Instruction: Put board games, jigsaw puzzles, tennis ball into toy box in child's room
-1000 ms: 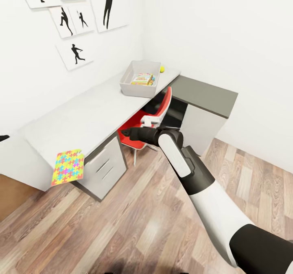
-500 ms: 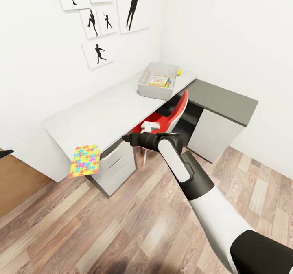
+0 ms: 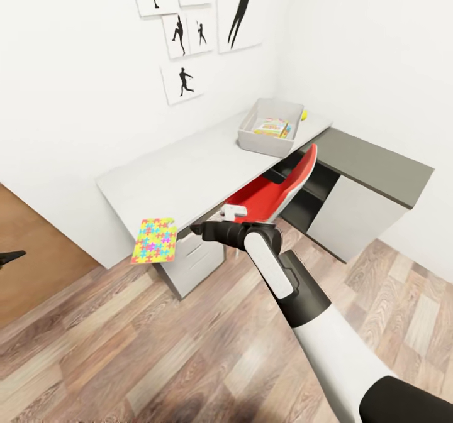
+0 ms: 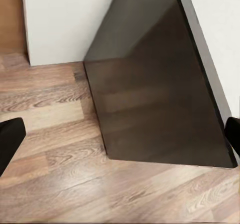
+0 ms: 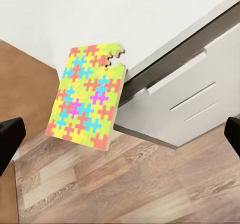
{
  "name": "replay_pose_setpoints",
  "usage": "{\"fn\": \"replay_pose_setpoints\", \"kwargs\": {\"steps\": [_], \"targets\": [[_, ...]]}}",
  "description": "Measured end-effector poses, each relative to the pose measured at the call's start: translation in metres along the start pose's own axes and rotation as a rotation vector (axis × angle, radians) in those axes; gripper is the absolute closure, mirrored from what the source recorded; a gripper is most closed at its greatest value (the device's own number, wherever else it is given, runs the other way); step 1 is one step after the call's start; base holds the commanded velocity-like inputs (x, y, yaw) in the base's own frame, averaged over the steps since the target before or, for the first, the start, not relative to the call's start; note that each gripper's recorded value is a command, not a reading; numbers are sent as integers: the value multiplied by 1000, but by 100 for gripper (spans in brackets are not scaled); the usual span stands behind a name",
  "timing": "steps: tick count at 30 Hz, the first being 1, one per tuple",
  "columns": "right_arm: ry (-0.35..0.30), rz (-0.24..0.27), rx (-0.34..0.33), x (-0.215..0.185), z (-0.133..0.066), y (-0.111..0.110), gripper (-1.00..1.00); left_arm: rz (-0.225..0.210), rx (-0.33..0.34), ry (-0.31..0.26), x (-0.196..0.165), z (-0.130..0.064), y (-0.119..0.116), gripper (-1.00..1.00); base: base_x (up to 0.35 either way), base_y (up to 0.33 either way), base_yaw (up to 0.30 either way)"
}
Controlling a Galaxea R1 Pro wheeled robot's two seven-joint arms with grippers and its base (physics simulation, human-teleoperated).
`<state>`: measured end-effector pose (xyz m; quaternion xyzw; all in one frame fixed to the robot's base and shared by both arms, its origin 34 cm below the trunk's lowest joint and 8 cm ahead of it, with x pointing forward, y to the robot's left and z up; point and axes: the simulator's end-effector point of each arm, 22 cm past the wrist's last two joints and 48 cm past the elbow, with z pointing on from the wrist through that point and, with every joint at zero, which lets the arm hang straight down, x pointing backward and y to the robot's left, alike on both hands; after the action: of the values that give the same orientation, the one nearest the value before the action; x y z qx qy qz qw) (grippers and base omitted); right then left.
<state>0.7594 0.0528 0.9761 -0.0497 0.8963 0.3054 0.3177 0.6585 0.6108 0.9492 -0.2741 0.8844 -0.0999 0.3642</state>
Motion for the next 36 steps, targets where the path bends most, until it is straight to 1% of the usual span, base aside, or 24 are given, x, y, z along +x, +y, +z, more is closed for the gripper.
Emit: {"fn": "replay_pose_setpoints", "kwargs": {"steps": [6, 11, 16, 20, 26, 29, 30, 33, 36], "targets": [[11, 26, 8, 17, 0, -4, -100, 1, -14, 24, 14, -2, 8, -100, 0, 0, 220], [49, 59, 17, 48, 1, -11, -100, 3, -27, 48, 28, -5, 15, -100, 0, 0, 216], [65, 72, 20, 62, 0, -11, -100, 1, -35, 64, 36, -8, 20, -100, 0, 0, 215], [82, 89, 23, 78, -2, -12, -100, 4, -47, 90, 50, -10, 27, -100, 0, 0, 209], [103, 122, 30, 99, -5, -17, -100, 24, -39, 122, 63, -7, 21, -100, 0, 0, 197], [92, 133, 46, 103, -7, -26, -100, 40, -32, 140, 69, -4, 15, -100, 0, 0, 186], [82, 142, 58, 106, -8, -34, -100, 51, -28, 152, 73, -2, 11, -100, 0, 0, 181], [64, 157, 72, 110, -11, -43, -100, 68, -21, 168, 78, 1, 6, -100, 0, 0, 176], [48, 171, 89, 116, -14, -52, -100, 90, -12, 204, 90, 7, -2, -100, 0, 0, 167]]}}
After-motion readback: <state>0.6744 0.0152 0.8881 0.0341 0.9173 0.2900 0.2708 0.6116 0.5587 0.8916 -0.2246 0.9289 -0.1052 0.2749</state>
